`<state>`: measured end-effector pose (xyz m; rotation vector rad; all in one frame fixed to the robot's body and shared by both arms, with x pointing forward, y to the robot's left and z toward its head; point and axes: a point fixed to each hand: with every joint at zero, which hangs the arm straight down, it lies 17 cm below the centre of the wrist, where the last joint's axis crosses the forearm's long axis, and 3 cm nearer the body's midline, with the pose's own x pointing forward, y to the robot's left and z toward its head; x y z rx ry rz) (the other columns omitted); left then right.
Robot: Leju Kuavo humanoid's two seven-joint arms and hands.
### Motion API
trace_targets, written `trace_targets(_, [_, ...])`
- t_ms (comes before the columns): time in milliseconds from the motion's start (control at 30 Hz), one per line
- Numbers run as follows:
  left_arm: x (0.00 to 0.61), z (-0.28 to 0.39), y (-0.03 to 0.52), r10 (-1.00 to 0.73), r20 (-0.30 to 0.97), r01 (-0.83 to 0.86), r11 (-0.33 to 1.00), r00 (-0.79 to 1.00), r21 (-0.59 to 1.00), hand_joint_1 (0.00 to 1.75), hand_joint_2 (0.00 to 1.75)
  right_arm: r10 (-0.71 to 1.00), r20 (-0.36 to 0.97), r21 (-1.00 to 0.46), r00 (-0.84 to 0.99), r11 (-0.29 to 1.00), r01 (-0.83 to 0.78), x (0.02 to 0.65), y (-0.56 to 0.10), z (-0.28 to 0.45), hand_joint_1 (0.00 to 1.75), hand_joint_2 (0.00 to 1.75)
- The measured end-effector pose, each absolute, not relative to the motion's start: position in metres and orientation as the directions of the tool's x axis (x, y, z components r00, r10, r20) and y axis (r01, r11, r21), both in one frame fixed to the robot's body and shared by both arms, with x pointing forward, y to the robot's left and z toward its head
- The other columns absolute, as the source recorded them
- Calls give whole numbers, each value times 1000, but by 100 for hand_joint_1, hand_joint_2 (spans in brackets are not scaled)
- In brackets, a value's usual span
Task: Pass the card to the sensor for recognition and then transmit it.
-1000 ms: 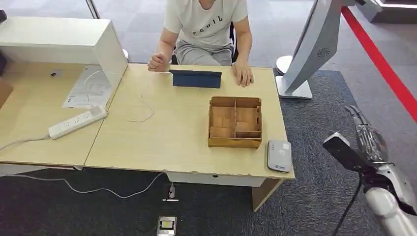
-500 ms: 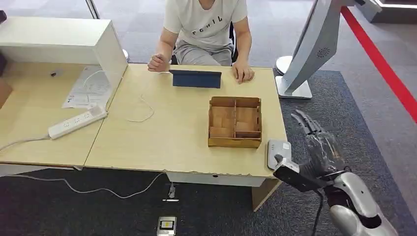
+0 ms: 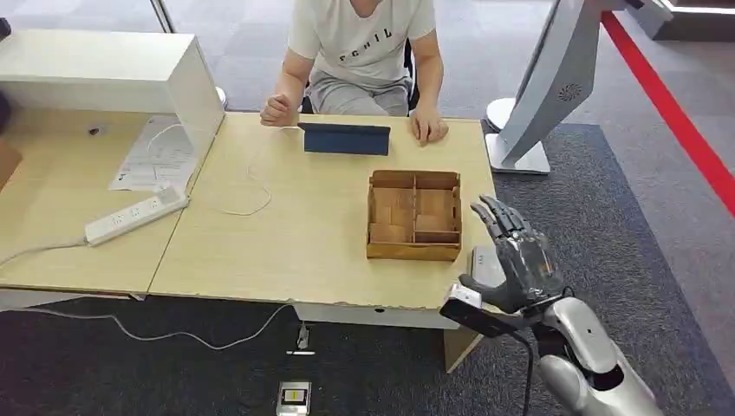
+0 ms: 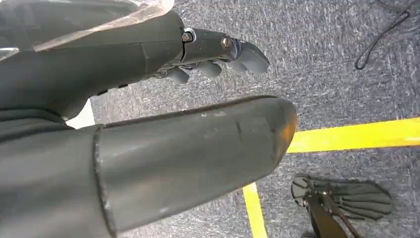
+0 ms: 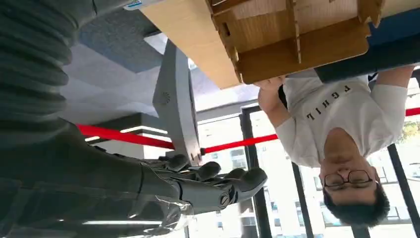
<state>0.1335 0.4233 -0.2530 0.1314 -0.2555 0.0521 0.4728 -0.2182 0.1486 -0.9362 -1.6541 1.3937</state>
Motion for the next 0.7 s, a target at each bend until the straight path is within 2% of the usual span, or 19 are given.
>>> trace_targets(233, [134, -253, 419, 23, 256, -51, 993, 966, 103, 0, 0, 897, 13, -996, -442, 50, 73, 486, -195, 137, 0, 175])
trace_targets(700, [130, -256, 413, 61, 233, -86, 991, 971, 98, 0, 0, 876, 37, -999, -480, 32, -19, 498, -134, 109, 0, 175])
